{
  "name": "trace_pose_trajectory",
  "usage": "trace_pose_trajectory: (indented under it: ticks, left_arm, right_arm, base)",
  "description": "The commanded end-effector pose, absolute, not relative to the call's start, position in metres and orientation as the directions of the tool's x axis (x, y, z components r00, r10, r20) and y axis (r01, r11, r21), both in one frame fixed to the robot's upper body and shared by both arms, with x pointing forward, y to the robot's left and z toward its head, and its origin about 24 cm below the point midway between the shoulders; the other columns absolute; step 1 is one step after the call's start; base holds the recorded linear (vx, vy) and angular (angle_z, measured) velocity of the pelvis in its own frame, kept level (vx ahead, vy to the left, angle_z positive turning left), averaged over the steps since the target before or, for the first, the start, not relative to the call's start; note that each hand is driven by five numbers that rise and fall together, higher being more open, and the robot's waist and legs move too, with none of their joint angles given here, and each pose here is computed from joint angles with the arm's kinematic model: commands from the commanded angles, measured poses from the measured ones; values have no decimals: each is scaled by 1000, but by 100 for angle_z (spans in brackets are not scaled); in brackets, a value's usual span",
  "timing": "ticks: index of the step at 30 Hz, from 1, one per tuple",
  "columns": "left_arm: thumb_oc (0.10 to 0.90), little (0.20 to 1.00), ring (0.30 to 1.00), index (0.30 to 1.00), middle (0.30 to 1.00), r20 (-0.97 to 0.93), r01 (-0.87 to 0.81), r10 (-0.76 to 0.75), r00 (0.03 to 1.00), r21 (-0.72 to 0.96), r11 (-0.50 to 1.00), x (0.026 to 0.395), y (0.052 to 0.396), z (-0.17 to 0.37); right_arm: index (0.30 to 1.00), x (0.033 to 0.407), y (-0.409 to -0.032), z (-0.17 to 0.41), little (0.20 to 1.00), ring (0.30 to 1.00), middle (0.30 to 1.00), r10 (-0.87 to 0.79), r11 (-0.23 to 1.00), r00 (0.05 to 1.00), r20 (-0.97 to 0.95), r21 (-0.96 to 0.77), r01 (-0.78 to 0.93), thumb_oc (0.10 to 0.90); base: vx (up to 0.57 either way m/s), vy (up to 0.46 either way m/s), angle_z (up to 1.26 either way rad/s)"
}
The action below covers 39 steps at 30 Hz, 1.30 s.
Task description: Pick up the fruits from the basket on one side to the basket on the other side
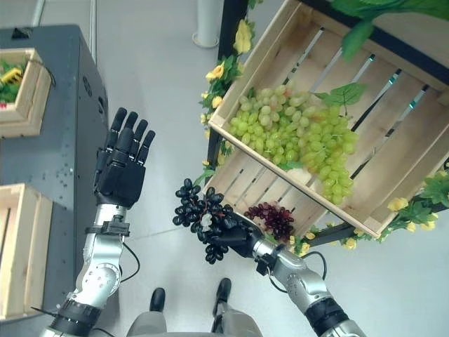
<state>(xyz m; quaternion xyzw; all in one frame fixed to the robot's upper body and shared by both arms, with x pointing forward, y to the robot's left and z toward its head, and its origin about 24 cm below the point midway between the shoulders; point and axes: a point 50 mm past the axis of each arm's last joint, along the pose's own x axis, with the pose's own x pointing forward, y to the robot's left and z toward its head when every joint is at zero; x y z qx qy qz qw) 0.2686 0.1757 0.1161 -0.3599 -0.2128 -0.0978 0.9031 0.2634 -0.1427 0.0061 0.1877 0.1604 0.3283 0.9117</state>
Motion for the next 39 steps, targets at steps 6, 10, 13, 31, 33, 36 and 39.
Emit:
trace_pose_trajectory:
  ticks: [6,10,13,31,33,36,39]
  left_arm:
    - [800,900,900,900,900,765,594,-81,639,-424,684,275,148,187]
    - [800,900,900,900,900,780,600,-67,622,-421,680,277,141,192]
    - [800,900,900,900,900,791,609,-53,609,-424,671,279,138,196]
    - [800,900,900,900,900,805,655,-64,590,-430,622,287,126,203]
    - [800,900,900,900,900,803,652,-65,593,-431,624,288,126,204]
    - [800,900,900,900,900,795,648,-68,603,-438,623,289,127,203]
    - [800,900,900,900,900,788,648,-79,611,-439,622,291,127,202]
  right_arm:
    - [300,314,-127,98,300,300,300,537,708,799,271,369,-602,400]
    - [300,321,-127,106,300,300,300,506,719,809,299,372,-587,400]
    - [300,327,-129,112,300,300,300,495,727,812,309,366,-582,400]
    - [300,356,-159,153,300,300,300,317,761,854,413,427,-489,400]
    - [300,360,-167,159,300,300,300,270,753,860,432,463,-468,400]
    - [300,364,-179,164,300,300,300,197,734,868,456,518,-439,400]
    - [300,366,-194,171,300,300,300,100,702,867,488,583,-409,400]
  base:
    - [-166,69,15]
    - [-76,118,-1]
    - [-49,88,-4]
    - [12,21,-1]
    - [35,-11,-7]
    - [49,-24,-5]
    - [68,-33,-2]
